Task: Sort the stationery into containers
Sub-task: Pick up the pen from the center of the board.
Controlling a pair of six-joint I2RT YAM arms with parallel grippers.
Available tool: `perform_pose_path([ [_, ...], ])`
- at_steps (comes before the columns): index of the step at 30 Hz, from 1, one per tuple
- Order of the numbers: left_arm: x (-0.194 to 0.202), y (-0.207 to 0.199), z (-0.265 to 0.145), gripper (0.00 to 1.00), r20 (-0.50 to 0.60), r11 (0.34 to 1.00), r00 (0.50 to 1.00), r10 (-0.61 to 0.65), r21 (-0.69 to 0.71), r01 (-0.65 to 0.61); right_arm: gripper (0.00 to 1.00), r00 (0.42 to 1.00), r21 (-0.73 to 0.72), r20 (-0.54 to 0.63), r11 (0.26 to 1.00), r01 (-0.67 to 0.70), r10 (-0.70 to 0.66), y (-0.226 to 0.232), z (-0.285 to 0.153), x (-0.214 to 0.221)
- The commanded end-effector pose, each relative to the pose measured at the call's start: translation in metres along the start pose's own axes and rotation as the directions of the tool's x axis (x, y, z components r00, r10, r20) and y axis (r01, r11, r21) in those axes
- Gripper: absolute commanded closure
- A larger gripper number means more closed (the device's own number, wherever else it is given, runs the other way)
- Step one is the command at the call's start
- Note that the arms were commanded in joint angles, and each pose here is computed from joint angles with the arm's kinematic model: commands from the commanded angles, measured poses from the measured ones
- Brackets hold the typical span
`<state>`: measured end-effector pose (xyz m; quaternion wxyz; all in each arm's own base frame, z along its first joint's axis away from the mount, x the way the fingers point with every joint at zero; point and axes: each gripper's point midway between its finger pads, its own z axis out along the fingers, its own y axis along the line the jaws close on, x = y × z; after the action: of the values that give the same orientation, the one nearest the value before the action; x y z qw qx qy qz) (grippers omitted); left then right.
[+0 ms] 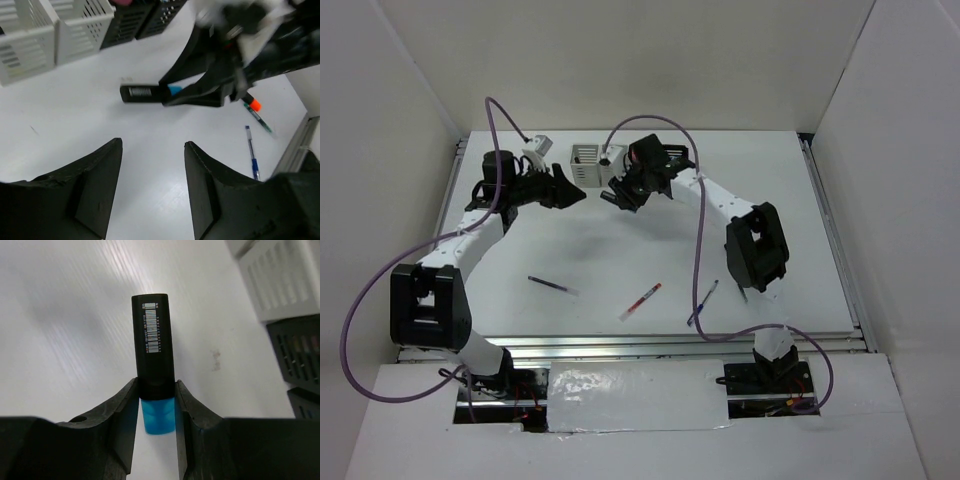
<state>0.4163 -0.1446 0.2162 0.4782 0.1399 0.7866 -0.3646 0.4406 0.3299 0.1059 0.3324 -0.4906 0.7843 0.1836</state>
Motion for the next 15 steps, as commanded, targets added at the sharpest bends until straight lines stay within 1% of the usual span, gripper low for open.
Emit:
perform_pose_path([
  [1,0.006,-0.01,0.0,0.35,-0.029,0.996,0.996,-0.088,0.028,0.089,1.0,0.975,0.021,0.22,0.999,-0.033,0.028,0.009,-0.041,-0.077],
  [2,0.006,-0.01,0.002,0.33,-0.035,0.992,0.992,-0.121,0.03,0.122,1.0,0.97,0.025,0.243,0.999,-0.031,0.024,0.011,-0.05,-0.086],
  [4,0.01,-0.008,0.007,0.32,-0.053,0.985,0.985,-0.165,0.038,0.167,1.0,0.964,0.018,0.266,0.999,-0.031,0.025,0.016,-0.055,-0.094],
  [6,0.007,-0.007,0.012,0.32,-0.048,0.977,0.978,-0.205,0.049,0.207,1.0,0.957,0.015,0.288,1.0,-0.021,0.016,0.023,-0.063,-0.103],
  [7,0.004,-0.011,0.012,0.31,-0.05,0.966,0.968,-0.246,0.067,0.249,1.0,0.956,0.016,0.294,1.0,-0.014,0.009,0.026,-0.066,-0.106],
  [8,-0.001,-0.011,0.013,0.3,-0.028,0.964,0.969,-0.247,0.09,0.249,1.0,0.955,0.02,0.295,1.0,-0.01,0.004,0.027,-0.068,-0.108],
  [9,-0.002,-0.015,0.013,0.27,-0.031,0.95,0.957,-0.288,0.112,0.29,1.0,0.955,0.028,0.296,1.0,-0.007,-0.002,0.028,-0.069,-0.108],
  [11,-0.007,-0.016,0.014,0.25,-0.009,0.949,0.957,-0.291,0.124,0.29,1.0,0.956,0.029,0.294,1.0,-0.003,-0.005,0.031,-0.069,-0.108],
  [15,-0.012,-0.015,0.018,0.24,0.005,0.946,0.953,-0.303,0.125,0.3,1.0,0.953,0.027,0.302,1.0,0.004,-0.012,0.037,-0.071,-0.108],
])
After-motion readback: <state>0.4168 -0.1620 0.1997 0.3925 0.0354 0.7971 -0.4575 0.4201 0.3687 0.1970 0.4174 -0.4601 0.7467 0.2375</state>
